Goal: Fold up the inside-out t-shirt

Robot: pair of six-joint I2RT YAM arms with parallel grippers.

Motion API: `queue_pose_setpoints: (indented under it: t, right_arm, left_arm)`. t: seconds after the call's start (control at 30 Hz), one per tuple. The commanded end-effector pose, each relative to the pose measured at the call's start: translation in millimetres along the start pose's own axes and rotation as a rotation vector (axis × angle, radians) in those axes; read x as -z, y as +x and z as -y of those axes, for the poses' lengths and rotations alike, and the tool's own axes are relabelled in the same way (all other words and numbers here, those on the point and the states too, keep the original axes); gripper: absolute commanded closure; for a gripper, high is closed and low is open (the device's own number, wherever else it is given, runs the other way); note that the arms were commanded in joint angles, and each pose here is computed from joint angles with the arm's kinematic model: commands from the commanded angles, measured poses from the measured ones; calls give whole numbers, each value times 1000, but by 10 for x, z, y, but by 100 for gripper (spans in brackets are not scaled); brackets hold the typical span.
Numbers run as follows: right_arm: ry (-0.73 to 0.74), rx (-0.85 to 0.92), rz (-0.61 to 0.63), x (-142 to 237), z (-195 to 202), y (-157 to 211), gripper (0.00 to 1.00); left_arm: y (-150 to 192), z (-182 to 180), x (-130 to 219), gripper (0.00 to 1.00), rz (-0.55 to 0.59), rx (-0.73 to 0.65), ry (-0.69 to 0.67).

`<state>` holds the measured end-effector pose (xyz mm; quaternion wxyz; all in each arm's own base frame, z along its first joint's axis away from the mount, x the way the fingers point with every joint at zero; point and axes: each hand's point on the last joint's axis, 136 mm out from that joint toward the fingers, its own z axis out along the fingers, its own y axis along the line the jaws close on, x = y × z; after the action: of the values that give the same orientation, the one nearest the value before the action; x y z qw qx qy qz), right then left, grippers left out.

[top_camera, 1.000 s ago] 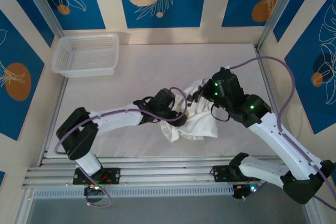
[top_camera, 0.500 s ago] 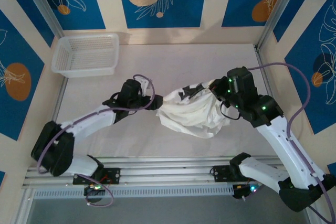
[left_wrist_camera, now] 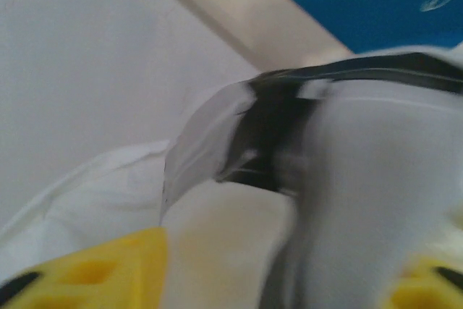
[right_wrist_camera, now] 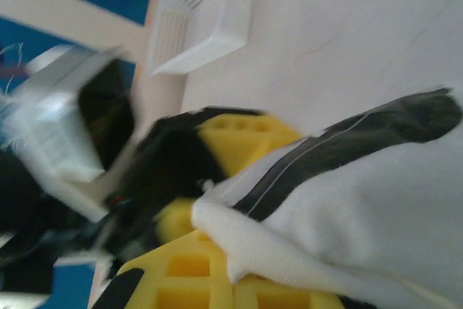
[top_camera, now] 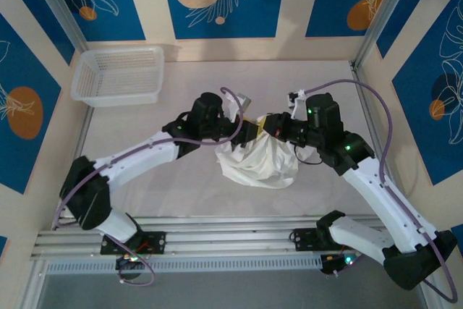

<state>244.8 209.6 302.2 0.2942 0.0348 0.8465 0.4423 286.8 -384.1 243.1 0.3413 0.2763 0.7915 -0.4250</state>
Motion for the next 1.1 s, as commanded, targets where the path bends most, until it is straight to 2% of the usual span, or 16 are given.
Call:
queue_pose_setpoints:
  t: [0.0,0.1,0.2,0.23,0.33,0.5,0.6,0.73,0.87,1.0,1.07]
  right_arm:
    - [-172,129,-71,164,-282,225,100]
    - [-185,146,-57,294,-248,320,100]
    - [-223,165,-21,457,-286,342,100]
    - [-232,169,-9,504,-298,337,100]
    - [-255,182,19,606,-301,333,100]
    - [-266,148,0,567,-210,360,100]
    - [-284,144,0,545,-199,369,100]
    - [-295,141,16,532,-185,341,100]
    - [-332,141,28,537,-221,298,100]
    - [-363,136,24,553,-267,289,100]
    - [-380,140,12,572,-302,311,100]
  left_arm:
    - [82,-531,-28,99,-35,240,-98]
    - [127,-858,-35,98,-14,432,-21]
    - [309,-1031,-116,93,-59,491,5]
    - [375,-1068,-141,88,-72,500,3]
    - [512,-1166,-157,66,-77,540,22]
    - [355,-1186,93,41,-11,501,-2]
    - [153,-969,370,33,32,396,-28]
    - [-42,-416,678,31,79,153,-18]
    - [154,11,609,34,-34,-29,46]
    - [374,-157,380,37,-127,-16,-33]
    - [412,-105,258,38,-146,-7,12]
